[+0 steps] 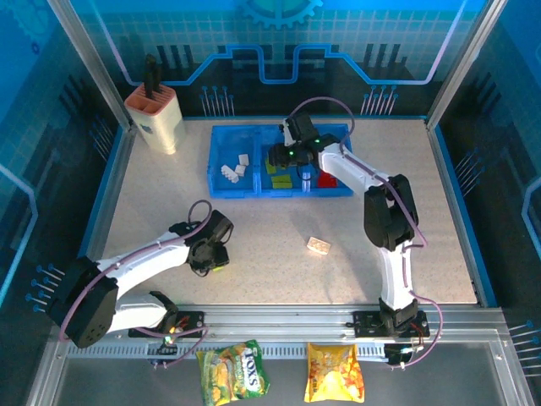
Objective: Sort the legos into containers by color
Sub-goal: Pick up the lego from the bottom-left of the table, then place the lego in the container.
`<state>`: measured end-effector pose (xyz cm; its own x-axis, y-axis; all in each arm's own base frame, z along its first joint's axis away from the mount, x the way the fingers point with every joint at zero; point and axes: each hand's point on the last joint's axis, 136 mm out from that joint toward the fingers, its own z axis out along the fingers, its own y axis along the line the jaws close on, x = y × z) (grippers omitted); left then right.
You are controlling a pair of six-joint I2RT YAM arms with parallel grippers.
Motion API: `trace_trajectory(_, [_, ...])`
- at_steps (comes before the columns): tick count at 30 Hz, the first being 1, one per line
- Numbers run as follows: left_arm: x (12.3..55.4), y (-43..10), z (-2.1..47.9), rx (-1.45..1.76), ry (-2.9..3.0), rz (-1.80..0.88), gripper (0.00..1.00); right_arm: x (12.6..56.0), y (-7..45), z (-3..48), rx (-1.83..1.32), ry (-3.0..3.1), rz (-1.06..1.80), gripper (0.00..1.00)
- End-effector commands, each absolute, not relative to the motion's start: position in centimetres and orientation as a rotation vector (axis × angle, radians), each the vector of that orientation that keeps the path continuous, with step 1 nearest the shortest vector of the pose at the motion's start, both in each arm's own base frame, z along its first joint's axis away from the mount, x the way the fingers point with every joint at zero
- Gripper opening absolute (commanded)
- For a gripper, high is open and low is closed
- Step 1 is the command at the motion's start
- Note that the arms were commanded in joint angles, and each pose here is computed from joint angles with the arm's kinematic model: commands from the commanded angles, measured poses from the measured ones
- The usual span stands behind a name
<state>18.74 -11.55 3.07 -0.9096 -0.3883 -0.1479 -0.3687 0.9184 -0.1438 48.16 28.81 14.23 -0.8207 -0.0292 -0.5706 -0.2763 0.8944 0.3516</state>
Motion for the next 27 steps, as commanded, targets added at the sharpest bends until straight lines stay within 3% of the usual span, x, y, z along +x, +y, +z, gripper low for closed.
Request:
trace_trajectory(1, [20.1, -12.9, 4.4, -0.498, 2.902, -0.217, 0.36, 47.1, 28.2, 16.2, -0.238, 2.446, 0.546, 0.46])
trace_trajectory(27, [31.1, -21.7, 10.8, -0.112, 2.802, -0.403, 0.36, 34.6, 18.5, 13.7, -0.088, 2.631, 0.282, 0.47])
